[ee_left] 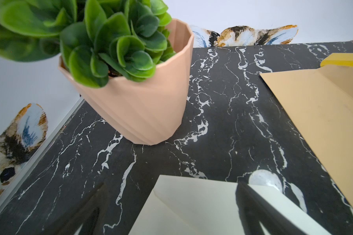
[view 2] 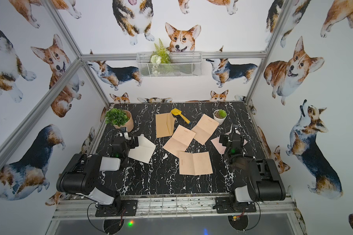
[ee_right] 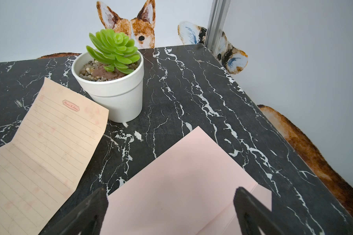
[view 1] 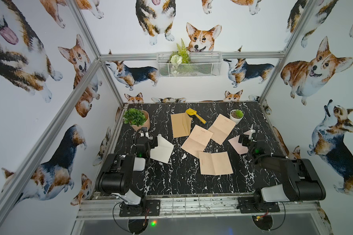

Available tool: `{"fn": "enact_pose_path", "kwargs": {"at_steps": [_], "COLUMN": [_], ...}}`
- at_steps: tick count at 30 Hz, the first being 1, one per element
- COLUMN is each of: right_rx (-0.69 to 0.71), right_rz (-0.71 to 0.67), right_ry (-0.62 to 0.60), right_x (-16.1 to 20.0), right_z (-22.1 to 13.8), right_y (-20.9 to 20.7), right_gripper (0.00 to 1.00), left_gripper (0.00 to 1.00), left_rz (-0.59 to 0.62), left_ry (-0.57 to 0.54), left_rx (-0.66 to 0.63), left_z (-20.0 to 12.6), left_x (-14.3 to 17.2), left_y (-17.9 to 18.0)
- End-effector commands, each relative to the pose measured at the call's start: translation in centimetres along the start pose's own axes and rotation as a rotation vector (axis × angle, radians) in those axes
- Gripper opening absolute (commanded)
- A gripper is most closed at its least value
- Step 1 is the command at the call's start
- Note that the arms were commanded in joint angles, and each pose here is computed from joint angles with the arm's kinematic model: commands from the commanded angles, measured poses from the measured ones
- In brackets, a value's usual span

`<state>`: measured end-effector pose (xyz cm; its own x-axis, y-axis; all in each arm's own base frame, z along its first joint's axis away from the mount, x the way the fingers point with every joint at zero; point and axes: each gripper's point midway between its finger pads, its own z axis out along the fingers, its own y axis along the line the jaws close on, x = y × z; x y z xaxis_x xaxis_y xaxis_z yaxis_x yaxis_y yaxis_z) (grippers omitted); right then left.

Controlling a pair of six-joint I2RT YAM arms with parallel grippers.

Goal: Take the letter paper out of the envelope
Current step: Reset both arms

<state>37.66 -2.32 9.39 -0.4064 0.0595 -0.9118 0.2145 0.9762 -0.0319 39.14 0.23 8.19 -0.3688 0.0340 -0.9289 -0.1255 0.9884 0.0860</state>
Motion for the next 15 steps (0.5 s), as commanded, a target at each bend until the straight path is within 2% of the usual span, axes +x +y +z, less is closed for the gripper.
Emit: {"fn": "enact_pose_path", "kwargs": {"at_steps": [1,15], "right_rx": [0.004,0.003], "right_rz": [0.012,0.012], "right_ry": [-0.016,-0.017], "right_x": [-0.56,-0.57], "right_z": [0.08,0.09], "right_y": [-0.07,-0.05], "right_gripper": [1.00,1.00], "left_gripper": [1.00,1.00], "left_rz": [0.000,-0.001], "left_ry": [-0.040,-0.040], "left_rx": [0.001,0.002], "left_z": [0.05,0.04], "left_x": [-1.06,-1.09], "left_y": [-0.05,-0.06]}}
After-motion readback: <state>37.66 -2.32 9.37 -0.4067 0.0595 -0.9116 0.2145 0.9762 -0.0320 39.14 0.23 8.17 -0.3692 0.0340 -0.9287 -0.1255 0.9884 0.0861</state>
